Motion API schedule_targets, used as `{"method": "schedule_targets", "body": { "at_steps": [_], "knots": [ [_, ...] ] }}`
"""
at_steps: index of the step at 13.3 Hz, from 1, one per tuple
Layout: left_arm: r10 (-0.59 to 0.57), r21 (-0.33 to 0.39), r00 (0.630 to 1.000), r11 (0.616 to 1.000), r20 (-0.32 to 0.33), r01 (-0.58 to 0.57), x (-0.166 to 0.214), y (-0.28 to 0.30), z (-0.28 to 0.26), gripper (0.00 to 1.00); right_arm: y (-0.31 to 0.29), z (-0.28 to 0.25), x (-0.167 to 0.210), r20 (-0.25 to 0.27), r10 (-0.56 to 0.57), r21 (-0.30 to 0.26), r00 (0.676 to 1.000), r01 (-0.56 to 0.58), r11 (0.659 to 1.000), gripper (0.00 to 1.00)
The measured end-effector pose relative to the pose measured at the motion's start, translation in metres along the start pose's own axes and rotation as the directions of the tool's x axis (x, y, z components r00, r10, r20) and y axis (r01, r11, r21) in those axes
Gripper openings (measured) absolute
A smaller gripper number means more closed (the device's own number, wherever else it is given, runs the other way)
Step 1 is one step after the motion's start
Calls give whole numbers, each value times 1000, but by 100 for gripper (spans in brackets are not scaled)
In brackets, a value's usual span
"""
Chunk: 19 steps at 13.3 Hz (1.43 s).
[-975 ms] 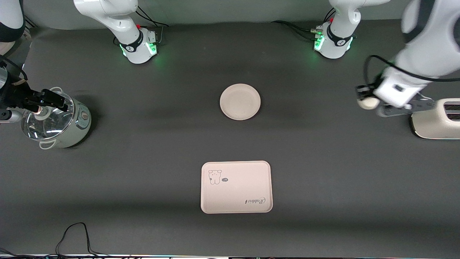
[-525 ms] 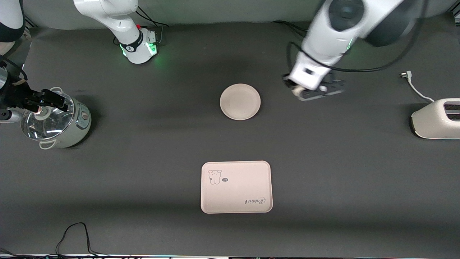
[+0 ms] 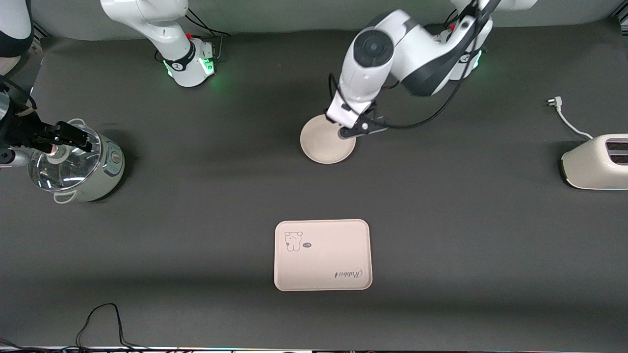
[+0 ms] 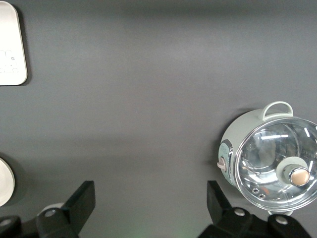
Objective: Place bun in plate and plate on tray
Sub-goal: 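Carry the bun with the left gripper over the white plate, then open the left gripper to drop the bun onto the plate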
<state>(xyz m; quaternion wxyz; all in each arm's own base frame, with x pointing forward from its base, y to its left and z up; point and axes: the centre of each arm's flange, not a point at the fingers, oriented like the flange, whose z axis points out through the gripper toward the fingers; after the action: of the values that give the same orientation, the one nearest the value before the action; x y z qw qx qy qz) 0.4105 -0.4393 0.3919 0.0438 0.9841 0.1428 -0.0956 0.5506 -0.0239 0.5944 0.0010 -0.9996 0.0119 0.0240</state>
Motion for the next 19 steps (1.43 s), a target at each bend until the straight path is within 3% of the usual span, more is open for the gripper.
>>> {"method": "schedule_targets", "body": {
  "at_steps": [7, 11, 17, 19],
  "knots": [
    [-92, -13, 995, 996, 29, 92, -3, 9, 157, 35, 1, 0, 2, -13, 2, 0, 1000, -2, 1000, 100],
    [-127, 23, 991, 992, 31, 126, -14, 11, 195, 38, 1, 2, 3, -8, 2, -1, 1000, -2, 1000, 100],
    [-209, -19, 978, 978, -7, 209, 4, 19, 163, 99, 1, 8, 5, 3, 2, -1, 1000, -2, 1000, 100],
    [-211, -5, 973, 977, -89, 212, 41, 7, 89, 100, 0, 10, 5, 8, 0, -1, 1000, 0, 1000, 100]
  ]
}}
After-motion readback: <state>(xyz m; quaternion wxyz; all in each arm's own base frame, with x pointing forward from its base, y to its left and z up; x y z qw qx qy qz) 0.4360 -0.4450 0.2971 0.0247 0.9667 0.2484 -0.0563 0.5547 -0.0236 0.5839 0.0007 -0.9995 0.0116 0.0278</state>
